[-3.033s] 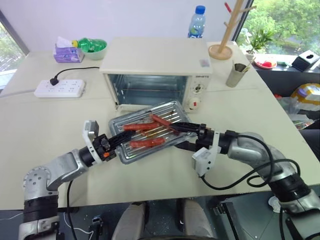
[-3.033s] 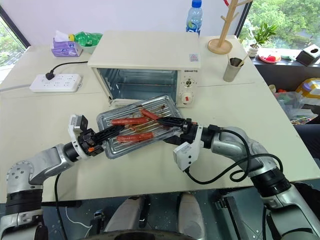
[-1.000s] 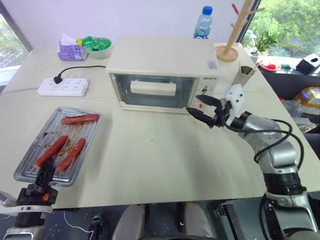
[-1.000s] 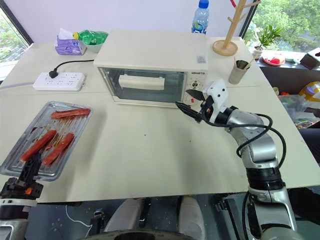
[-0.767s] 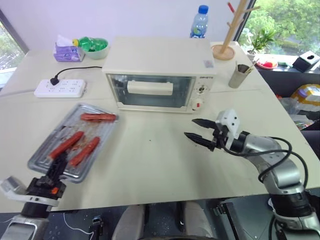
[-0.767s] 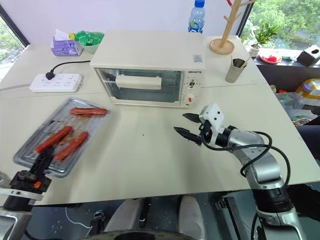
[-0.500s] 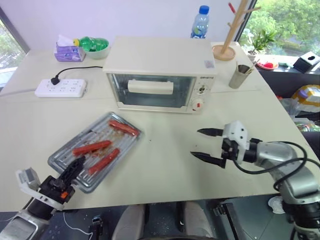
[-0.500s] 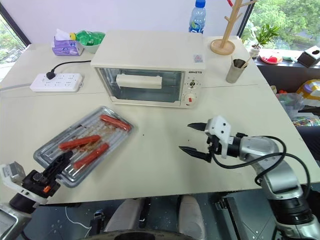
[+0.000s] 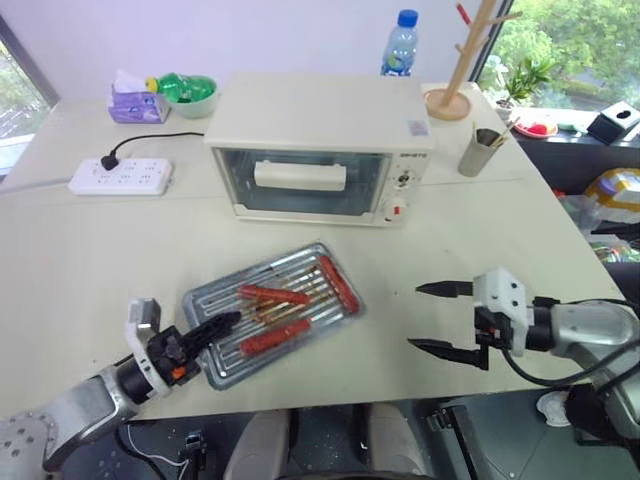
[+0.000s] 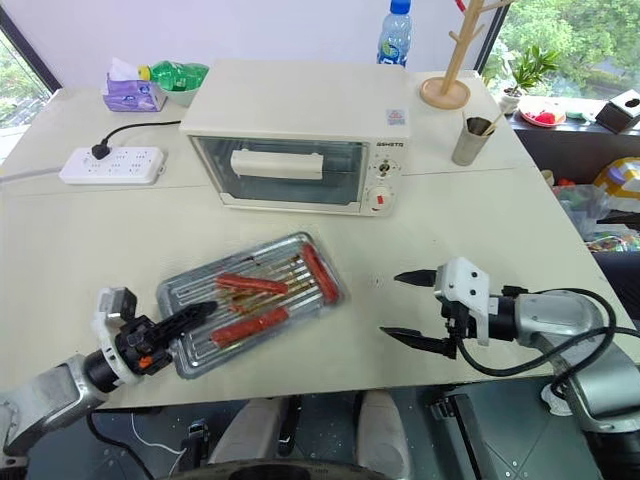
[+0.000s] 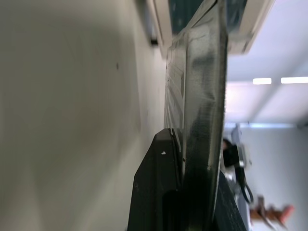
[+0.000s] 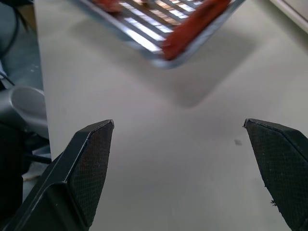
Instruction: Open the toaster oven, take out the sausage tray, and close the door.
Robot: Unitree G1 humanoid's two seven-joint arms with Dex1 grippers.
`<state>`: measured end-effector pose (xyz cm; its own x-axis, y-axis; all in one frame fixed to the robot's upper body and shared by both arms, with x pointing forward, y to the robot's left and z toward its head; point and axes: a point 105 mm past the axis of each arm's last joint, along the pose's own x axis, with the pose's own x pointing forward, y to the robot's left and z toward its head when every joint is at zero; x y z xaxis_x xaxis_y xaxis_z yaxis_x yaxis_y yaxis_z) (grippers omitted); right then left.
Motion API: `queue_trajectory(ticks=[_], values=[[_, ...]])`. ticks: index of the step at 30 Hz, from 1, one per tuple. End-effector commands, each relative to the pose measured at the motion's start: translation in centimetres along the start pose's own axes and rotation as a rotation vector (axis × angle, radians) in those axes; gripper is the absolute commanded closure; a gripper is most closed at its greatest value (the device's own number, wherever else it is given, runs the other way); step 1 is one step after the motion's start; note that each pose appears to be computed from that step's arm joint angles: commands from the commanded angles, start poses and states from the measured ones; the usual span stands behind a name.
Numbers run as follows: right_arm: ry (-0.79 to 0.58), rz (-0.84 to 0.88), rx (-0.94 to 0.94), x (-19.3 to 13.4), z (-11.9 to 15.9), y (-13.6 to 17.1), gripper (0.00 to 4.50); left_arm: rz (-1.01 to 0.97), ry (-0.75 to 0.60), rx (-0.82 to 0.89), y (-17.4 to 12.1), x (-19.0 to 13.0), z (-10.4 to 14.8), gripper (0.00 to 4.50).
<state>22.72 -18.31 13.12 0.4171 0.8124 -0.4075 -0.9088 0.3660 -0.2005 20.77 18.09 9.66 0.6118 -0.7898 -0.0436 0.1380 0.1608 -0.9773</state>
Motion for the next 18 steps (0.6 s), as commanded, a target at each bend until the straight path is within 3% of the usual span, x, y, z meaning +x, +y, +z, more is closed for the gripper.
queue_trajectory(ticks=[1, 8, 18], values=[[-0.011, -0.025, -0.042, -1.1, 1.2, 0.3, 0.05, -0.060, 0.065, -0.022, -0.6, 0.5, 0.5, 4.50], [0.019, -0.110, -0.007, -2.8, 0.7, 0.6, 0.05, -0.074, 0.194, -0.022, -0.4, 3.1, 2.0, 4.50], [0.014, -0.169, 0.020, -2.6, 0.6, 1.7, 0.05, -0.045, 0.319, 0.031, 0.7, 6.4, 2.7, 4.50]])
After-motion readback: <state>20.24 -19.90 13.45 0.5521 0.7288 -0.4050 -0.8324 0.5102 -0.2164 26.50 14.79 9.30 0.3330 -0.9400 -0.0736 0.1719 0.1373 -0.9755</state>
